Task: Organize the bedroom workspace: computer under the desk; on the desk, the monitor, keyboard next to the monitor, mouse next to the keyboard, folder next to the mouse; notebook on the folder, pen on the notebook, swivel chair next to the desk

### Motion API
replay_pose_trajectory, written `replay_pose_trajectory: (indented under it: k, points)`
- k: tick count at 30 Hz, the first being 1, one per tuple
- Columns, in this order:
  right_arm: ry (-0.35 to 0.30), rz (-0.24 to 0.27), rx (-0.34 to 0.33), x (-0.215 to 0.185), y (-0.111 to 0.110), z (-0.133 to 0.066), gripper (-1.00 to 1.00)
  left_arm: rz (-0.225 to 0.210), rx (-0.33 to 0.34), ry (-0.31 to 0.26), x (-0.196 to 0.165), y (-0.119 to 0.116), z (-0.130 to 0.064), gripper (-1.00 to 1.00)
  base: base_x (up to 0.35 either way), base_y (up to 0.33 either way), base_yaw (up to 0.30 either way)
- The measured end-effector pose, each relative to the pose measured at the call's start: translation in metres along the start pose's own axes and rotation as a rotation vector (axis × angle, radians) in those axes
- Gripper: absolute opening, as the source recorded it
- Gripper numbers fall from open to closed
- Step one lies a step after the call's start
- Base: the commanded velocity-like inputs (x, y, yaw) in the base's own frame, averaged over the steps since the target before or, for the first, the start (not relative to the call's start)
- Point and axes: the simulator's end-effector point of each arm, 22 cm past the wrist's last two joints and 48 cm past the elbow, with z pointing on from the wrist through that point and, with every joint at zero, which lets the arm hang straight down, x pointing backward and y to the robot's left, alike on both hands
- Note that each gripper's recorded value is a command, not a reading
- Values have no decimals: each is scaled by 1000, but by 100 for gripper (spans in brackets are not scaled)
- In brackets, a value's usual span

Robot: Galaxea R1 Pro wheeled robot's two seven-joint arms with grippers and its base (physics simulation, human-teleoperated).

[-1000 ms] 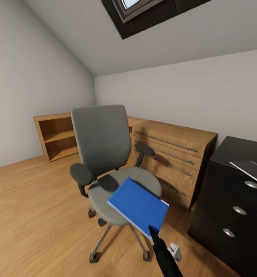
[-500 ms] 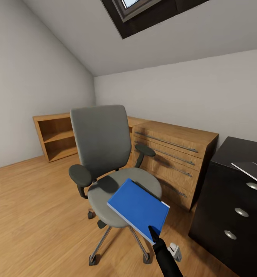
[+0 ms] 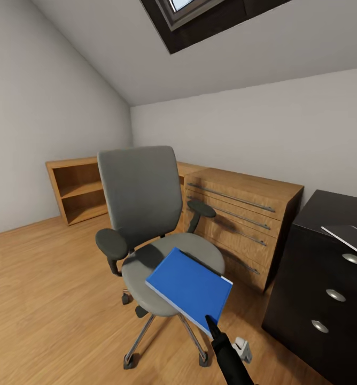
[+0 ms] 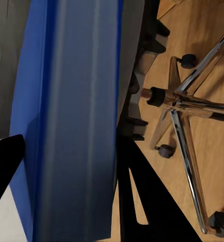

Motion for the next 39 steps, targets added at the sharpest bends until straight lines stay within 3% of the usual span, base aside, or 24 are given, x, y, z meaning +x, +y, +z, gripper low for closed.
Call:
replay_pose_trajectory:
  k: [7, 16, 21, 26, 28, 29, 31, 39]
  points:
    - [1, -2, -1, 0, 0, 0, -100, 0, 0, 0, 0, 0, 0, 100, 0, 0, 0]
    - [-13, -14, -39, -7, 19, -1, -100, -4, 16, -29, -13, -6, -6, 100, 0, 0, 0]
    - [-47, -28, -110, -28, 63, 1, -100, -5, 16, -28, -21, -10, -13, 100, 0, 0, 0]
    - [-68, -37, -150, -43, 93, 1, -100, -6, 16, -28, -29, -14, -21, 100, 0, 0, 0]
    - [-82, -42, -181, -51, 112, -1, -100, -7, 16, -28, -32, -16, -24, 100, 0, 0, 0]
    - [-98, -48, -216, -59, 132, -3, -100, -7, 17, -28, -33, -16, -25, 100, 0, 0, 0]
    - [-106, -60, -235, -64, 146, -4, -100, -6, 17, -27, -37, -18, -28, 100, -39, 0, 0]
    - [-118, -102, -271, -75, 181, -9, -100, -6, 18, -26, -49, -24, -40, 100, -277, 0, 0]
